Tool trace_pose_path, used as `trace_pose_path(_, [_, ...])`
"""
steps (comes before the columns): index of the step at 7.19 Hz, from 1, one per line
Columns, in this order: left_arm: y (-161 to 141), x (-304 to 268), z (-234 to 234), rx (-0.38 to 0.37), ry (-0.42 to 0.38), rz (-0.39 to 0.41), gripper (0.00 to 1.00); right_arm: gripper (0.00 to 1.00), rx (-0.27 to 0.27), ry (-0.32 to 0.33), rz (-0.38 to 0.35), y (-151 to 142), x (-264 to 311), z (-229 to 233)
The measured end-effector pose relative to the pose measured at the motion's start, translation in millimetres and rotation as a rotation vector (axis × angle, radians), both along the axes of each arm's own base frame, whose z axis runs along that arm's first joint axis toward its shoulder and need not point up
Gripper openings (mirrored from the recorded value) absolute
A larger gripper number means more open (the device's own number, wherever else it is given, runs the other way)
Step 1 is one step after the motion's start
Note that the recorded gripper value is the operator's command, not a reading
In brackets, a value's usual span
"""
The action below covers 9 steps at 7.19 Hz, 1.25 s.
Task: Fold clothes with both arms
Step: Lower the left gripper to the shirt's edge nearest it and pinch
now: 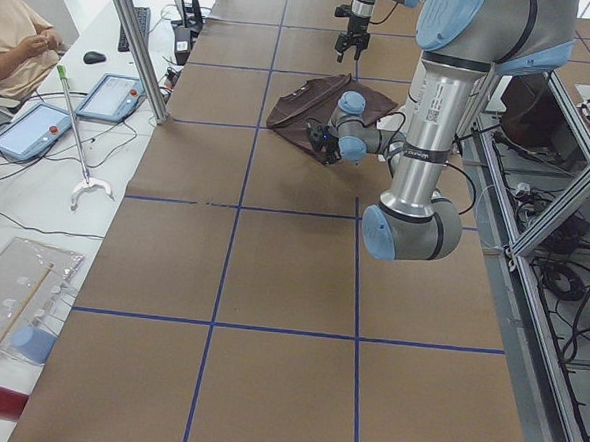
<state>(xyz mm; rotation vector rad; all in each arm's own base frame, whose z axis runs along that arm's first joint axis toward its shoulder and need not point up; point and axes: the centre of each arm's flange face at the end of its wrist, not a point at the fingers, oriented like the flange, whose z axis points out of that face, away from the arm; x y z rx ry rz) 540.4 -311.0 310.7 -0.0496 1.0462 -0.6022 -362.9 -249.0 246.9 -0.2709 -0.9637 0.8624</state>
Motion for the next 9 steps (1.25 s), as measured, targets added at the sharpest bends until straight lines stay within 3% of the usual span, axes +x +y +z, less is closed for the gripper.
trace_pose_path(2, [0.3, -0.7, 0.2, -0.009, -0.03, 0.0, 0.59, 1.0, -0.001, 0.003, -0.001, -0.2, -1.9, 1.2])
trace_pose_path(3, [0.4, -0.6, 0.6, -0.013, -0.04, 0.0, 0.42, 1.0, -0.002, 0.004, -0.001, -0.3, -2.4, 1.6])
trace_pose_path(4, [0.6, -0.6, 0.5, -0.014, -0.043, 0.0, 0.15, 1.0, -0.002, 0.005, -0.001, -0.4, -2.9, 2.1])
trace_pose_path(5, [0.8, -0.6, 0.5, -0.015, -0.044, 0.0, 0.0, 1.0, -0.002, 0.007, -0.001, -0.6, -3.4, 2.6])
trace_pose_path(9, [4.6, -13.0, -11.8, -0.021, -0.088, 0.003, 0.0, 1.0, -0.003, 0.005, -0.004, -0.3, -4.2, 1.8])
